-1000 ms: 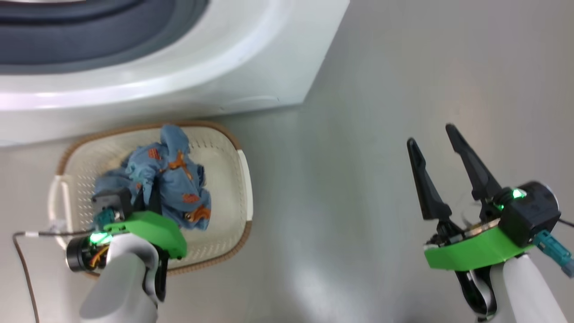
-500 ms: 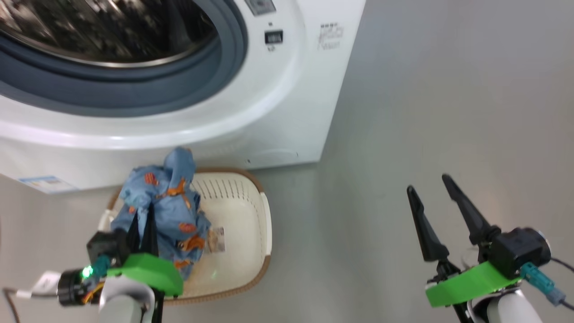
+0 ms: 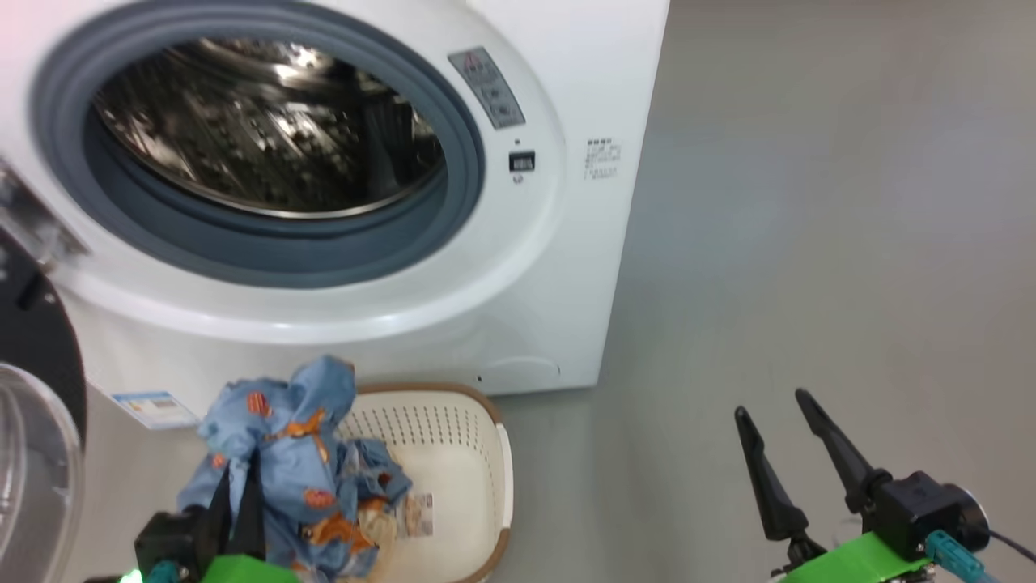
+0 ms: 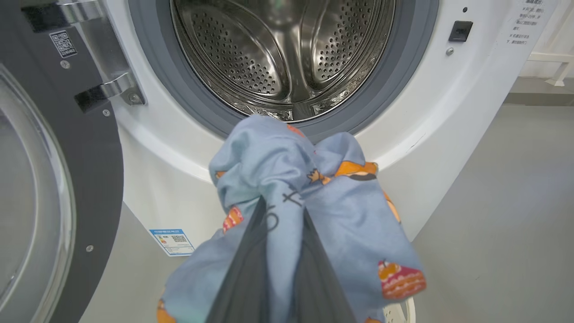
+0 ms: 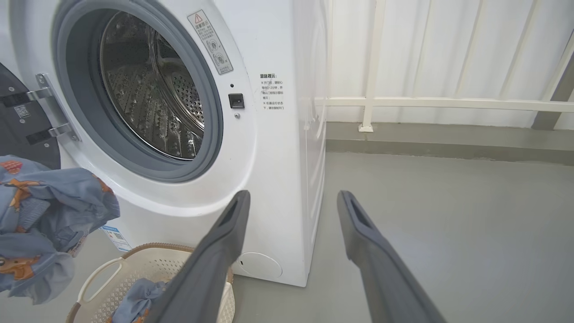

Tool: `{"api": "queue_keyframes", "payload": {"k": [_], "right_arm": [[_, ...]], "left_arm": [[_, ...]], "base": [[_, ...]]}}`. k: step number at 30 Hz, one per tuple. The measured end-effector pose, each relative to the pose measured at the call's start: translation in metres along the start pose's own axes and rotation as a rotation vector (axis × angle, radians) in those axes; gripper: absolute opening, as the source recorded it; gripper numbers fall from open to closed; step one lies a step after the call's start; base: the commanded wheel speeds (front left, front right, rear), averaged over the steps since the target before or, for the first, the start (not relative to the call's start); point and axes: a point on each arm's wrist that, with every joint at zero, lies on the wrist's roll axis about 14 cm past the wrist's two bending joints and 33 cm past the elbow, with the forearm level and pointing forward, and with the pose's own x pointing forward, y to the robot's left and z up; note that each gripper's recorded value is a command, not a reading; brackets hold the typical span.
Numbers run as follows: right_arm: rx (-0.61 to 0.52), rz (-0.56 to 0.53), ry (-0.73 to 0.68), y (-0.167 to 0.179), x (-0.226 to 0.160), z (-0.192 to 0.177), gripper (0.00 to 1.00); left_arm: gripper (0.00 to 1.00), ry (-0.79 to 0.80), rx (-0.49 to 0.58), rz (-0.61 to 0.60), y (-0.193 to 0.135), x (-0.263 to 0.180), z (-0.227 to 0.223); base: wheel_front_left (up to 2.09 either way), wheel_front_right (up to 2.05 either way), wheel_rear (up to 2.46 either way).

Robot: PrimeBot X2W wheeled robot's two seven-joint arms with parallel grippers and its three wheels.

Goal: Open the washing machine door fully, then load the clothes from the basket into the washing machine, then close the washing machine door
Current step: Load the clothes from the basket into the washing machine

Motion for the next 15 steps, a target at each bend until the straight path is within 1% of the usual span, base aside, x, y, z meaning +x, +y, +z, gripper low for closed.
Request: {"api": "queue_keyframes", "payload": {"k": [9,15], "right_arm": [[-0.004,0.0,-0.023,0.007,-0.023,0.015,1.0],[-0.013,0.008,-0.06,0.011,-0.026,0.029,1.0]], "left_arm": [[0.0,-0.054,0.008,0.02,0.005,-0.037,0.024],[0.0,-0.08,0.012,0.027,0.007,-0.049,0.035]], "base": [[0.0,0.0,0.0],[0.0,0.0,0.0]]}}
